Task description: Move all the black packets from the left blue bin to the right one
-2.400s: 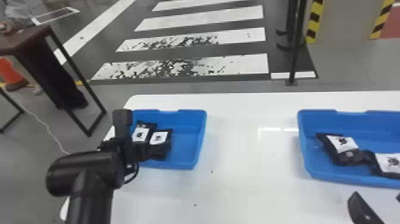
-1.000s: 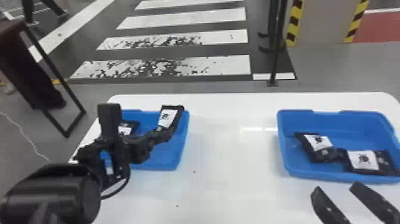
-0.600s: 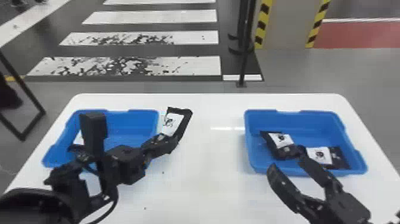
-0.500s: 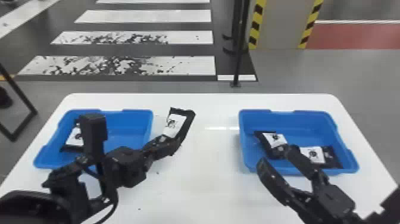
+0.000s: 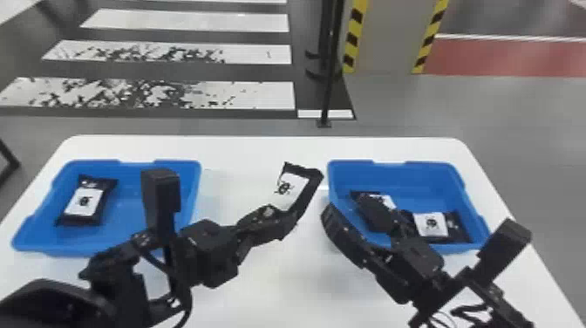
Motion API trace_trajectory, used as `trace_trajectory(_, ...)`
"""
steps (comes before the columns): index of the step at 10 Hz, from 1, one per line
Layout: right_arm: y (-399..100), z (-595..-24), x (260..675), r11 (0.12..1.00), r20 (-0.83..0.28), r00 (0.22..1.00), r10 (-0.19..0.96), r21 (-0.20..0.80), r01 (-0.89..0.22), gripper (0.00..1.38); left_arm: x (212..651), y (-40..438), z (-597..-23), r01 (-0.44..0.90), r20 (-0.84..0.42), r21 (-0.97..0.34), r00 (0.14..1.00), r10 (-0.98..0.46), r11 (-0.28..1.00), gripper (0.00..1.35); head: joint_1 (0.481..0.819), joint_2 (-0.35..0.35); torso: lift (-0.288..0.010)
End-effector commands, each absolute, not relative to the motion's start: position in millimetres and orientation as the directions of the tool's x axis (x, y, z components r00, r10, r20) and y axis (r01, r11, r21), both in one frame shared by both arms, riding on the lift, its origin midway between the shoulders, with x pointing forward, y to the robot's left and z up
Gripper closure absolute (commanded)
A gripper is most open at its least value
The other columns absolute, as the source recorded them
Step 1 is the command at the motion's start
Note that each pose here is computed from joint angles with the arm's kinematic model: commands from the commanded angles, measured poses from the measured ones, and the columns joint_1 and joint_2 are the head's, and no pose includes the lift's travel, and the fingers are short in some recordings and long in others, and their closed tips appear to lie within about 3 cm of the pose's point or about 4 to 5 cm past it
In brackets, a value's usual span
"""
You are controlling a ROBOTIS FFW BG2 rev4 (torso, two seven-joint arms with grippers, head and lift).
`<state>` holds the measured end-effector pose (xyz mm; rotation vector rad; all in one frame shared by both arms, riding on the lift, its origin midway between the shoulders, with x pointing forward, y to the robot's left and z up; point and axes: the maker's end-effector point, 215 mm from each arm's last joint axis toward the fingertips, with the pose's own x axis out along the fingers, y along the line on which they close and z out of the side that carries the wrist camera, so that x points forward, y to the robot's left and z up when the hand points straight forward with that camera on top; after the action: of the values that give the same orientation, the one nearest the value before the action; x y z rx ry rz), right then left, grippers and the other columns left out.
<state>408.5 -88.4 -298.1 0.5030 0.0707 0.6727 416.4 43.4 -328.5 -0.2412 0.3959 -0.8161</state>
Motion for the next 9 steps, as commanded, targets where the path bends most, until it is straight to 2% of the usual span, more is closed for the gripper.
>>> trace_trajectory(1,-85.9,-296.0,413.4,0.658,0.104,0.778,0.62,0.471,-0.588,0.14,410.2,30.2,-326.2,0.675,-0.239,-0.371,0.594,-0.768,0.637,1.15,0.695,-0.06,-0.14)
trace_trajectory(4,-76.3,-293.9,423.3,0.635,0.118,0.765,0.633,0.486,-0.6,0.15,397.9,0.7,-317.2,0.714,-0.21,-0.398,0.541,-0.815,0.576,1.15,0.695,-0.086,-0.14)
trace_trajectory(5,-71.3,-293.7,423.6,0.624,0.12,0.759,0.64,0.496,-0.604,0.23,395.5,-3.0,-317.2,0.717,-0.21,-0.405,0.531,-0.821,0.568,1.15,0.695,-0.097,-0.14)
trace_trajectory(6,-67.6,-295.3,424.3,0.61,0.124,0.756,0.643,0.514,-0.603,0.64,394.6,-3.2,-319.0,0.715,-0.215,-0.408,0.529,-0.821,0.567,1.15,0.695,-0.101,-0.14)
trace_trajectory(7,-68.1,-294.6,424.9,0.612,0.124,0.758,0.641,0.513,-0.601,1.0,394.8,-2.3,-319.6,0.714,-0.218,-0.409,0.529,-0.82,0.569,1.15,0.695,-0.101,-0.14)
trace_trajectory(8,-68.8,-294.1,425.4,0.614,0.125,0.76,0.638,0.514,-0.599,1.24,394.3,-3.2,-319.6,0.714,-0.217,-0.409,0.528,-0.821,0.567,1.15,0.695,-0.099,-0.14)
trace_trajectory(9,-70.0,-292.5,426.4,0.617,0.13,0.764,0.632,0.512,-0.597,1.28,394.1,-3.5,-319.4,0.715,-0.216,-0.411,0.527,-0.822,0.566,1.15,0.695,-0.099,-0.14)
